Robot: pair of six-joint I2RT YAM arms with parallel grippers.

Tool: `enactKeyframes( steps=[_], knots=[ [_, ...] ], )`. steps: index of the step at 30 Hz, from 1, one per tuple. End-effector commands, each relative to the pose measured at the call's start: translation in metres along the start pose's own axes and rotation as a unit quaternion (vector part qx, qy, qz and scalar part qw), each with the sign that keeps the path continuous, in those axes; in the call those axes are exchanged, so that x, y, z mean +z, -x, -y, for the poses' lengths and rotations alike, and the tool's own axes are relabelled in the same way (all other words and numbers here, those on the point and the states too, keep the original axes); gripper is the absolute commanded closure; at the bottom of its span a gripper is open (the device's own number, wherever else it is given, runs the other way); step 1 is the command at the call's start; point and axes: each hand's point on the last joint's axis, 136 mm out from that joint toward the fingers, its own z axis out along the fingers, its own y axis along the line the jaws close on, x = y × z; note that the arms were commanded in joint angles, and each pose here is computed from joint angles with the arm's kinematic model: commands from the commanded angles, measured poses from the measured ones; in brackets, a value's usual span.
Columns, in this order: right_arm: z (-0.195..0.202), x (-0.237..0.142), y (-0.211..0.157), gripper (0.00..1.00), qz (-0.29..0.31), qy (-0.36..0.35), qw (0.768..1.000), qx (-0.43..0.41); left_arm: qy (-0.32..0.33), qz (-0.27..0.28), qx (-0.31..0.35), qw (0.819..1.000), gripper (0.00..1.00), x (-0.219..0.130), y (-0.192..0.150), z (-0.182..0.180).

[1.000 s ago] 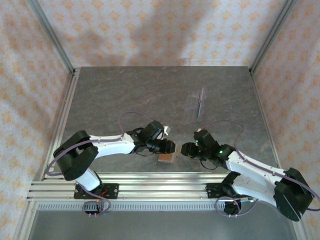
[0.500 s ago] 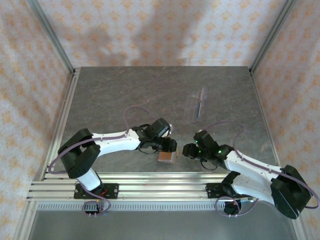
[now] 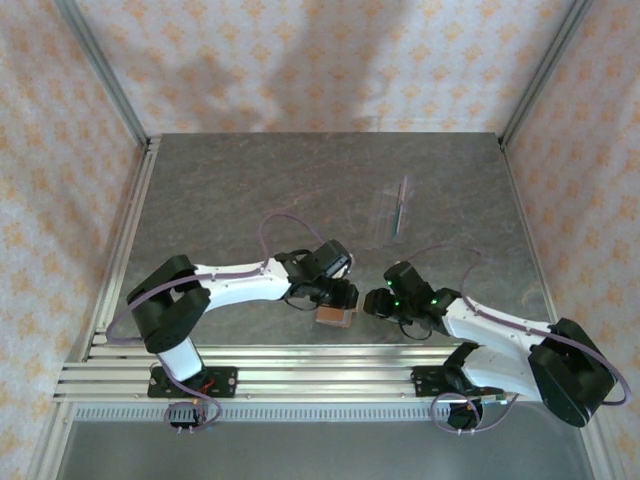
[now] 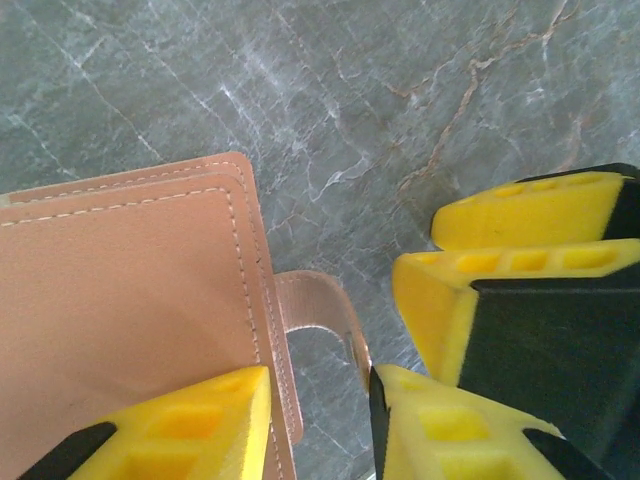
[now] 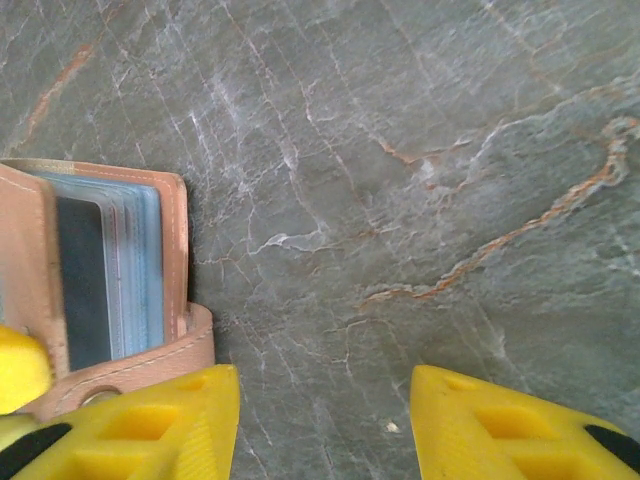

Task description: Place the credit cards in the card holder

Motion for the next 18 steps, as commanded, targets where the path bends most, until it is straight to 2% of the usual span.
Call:
enactKeyframes(
  steps=[1, 15, 18],
  knots=[
    [0.003, 0.002, 0.000, 0.52, 0.004, 0.001, 1.000, -0.002, 0.009, -0.001, 0.009, 1.000, 0.68, 0.004, 0.005, 0.005],
    [0.012, 0.000, -0.002, 0.51, 0.011, -0.008, 1.000, -0.001, 0.010, -0.004, 0.020, 1.000, 0.68, 0.007, 0.009, 0.012],
    [0.014, 0.000, -0.003, 0.51, 0.011, -0.012, 1.000, 0.002, 0.007, -0.002, 0.021, 1.000, 0.59, 0.007, 0.010, 0.015]
  ],
)
